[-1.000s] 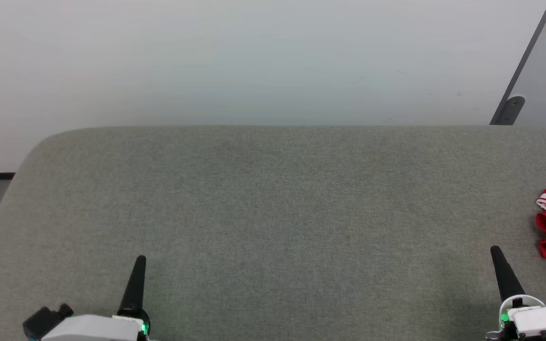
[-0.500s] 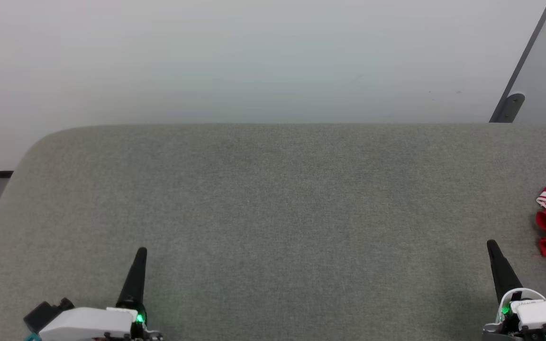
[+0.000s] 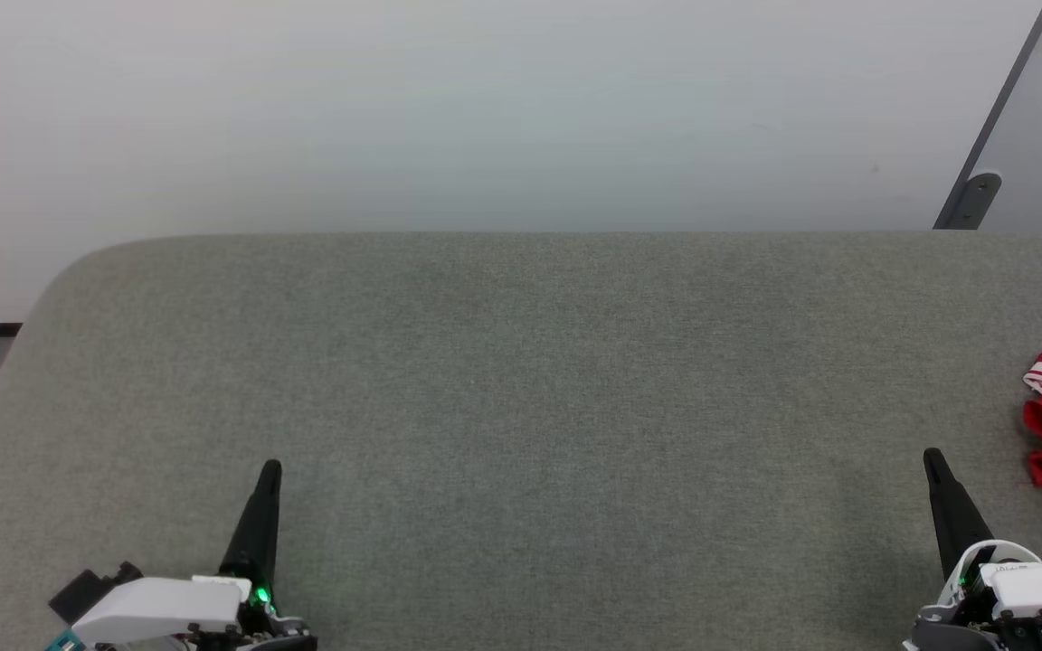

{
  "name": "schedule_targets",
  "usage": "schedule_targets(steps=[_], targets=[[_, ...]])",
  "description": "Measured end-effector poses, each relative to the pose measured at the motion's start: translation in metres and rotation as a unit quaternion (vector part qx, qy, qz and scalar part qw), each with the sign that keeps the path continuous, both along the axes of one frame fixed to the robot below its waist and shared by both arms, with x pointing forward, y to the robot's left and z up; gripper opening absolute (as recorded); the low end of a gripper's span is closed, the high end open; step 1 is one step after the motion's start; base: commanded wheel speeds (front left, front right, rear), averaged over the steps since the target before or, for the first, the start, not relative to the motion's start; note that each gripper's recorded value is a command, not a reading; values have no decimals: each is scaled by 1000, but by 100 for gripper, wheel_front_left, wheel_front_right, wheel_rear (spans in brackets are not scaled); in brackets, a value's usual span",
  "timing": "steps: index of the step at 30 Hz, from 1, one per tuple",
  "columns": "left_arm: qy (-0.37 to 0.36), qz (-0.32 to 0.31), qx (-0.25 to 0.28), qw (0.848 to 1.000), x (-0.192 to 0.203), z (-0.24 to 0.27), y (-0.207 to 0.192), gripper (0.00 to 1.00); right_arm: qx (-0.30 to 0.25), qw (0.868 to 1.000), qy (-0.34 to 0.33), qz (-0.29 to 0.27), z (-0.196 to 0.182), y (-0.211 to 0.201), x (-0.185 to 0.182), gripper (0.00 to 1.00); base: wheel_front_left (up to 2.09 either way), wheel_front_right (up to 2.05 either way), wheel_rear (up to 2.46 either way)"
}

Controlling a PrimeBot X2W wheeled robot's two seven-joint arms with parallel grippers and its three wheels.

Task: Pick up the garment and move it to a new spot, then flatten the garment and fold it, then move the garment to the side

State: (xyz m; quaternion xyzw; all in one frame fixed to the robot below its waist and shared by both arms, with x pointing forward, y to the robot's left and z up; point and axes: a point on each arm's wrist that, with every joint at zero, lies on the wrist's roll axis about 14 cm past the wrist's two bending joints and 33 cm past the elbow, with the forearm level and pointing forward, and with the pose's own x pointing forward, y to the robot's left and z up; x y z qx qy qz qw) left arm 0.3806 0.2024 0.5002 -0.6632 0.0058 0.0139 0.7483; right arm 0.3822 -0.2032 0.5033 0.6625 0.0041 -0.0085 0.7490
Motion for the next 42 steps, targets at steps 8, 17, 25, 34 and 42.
schedule_targets(steps=[8, 17, 25, 34, 42], targets=[[-3, -2, -27, 1000, 3, 1, -1, 0, 27, 1000, -3, 2, 1, 1, 3, 0, 0, 0, 0], [-9, -6, -55, 998, 7, 4, -2, 0, 56, 998, -3, 2, 0, 2, 4, 0, 0, 0, 0], [-9, -6, -61, 998, 7, 4, -3, 0, 62, 998, -7, 3, 3, 3, 6, 0, 0, 0, 0], [-9, -6, -62, 998, 7, 4, -2, 0, 62, 998, -7, 3, 3, 3, 6, 0, 0, 0, 0], [-9, -6, -62, 998, 7, 4, -2, 0, 62, 998, -7, 3, 3, 3, 6, 0, 0, 0, 0]])
